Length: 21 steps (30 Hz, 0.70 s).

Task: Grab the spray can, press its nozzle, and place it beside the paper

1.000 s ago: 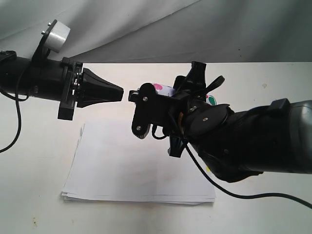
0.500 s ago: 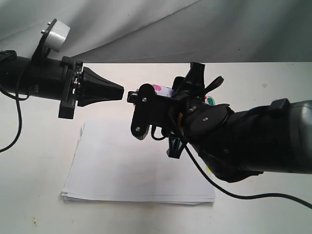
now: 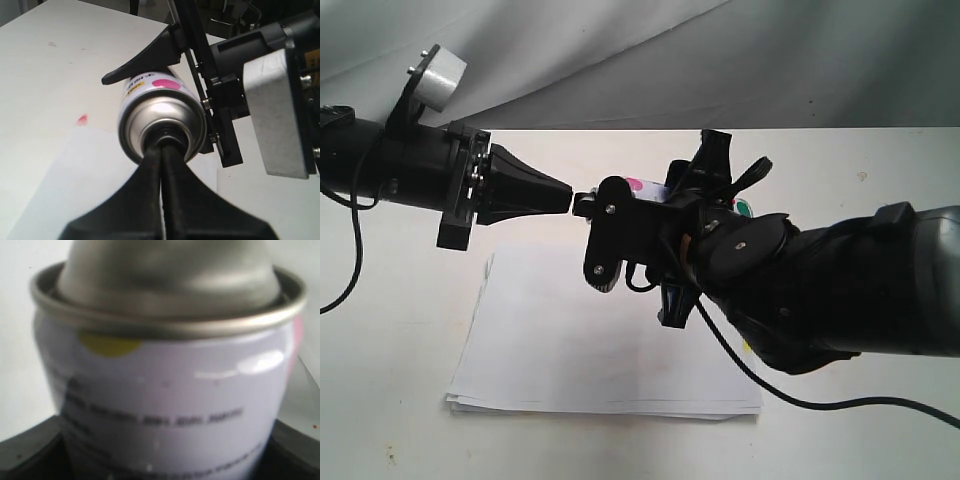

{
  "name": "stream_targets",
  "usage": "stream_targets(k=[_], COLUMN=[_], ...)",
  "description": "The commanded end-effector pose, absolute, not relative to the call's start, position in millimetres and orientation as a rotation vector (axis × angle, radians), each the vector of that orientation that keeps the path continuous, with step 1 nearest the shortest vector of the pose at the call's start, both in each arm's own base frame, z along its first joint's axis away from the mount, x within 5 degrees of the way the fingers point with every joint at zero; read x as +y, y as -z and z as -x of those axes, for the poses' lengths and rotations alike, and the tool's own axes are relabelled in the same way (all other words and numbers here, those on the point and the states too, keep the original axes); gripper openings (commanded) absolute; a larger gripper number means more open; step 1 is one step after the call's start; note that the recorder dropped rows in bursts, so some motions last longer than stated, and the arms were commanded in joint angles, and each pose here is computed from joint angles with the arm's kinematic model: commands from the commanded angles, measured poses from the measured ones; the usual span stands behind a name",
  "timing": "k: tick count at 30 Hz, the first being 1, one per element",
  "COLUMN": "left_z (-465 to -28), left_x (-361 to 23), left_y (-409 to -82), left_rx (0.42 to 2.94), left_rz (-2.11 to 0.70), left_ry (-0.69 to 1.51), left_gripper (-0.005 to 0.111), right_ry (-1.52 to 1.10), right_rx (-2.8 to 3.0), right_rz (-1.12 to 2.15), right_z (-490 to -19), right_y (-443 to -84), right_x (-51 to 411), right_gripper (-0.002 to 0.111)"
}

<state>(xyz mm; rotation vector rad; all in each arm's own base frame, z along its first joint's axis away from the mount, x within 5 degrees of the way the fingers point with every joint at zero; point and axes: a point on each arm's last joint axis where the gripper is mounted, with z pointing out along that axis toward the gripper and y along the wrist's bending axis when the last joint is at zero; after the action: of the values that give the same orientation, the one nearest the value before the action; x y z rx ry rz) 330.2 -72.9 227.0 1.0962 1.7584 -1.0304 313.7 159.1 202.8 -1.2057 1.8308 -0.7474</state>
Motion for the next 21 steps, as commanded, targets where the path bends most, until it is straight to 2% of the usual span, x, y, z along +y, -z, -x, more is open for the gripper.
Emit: stream_targets(k=[1,6,13,21], left_z=[-328.7,-327.4,-324.5,-331.1], left_x=[-74.1,-81.3,-122.3,-125.8], left_y=[-225.7,-226.3,-208.8,-190.7], left_rx=[1.775,1.767,1.786,1.807], left_rz=[-1.095,-1.103,-1.172,-1.127], left_ry=[1.049,1.066,1.111,1.147], left_gripper=[0.0,0.0,0.0,0.0], right_ry=[0.781,0.781,0.776,0.737], right_rx=[1.801,1.801,1.793,1.79], right_rz=[1.197,1.197,1.207,1.229], right_z=[-314.8,-314.8,-314.9,-314.2], right_y=[-209.5,-209.5,-209.4,-208.0], right_x=[158.1,158.1,158.9,161.8], right_gripper=[0.0,0.0,0.0,0.0])
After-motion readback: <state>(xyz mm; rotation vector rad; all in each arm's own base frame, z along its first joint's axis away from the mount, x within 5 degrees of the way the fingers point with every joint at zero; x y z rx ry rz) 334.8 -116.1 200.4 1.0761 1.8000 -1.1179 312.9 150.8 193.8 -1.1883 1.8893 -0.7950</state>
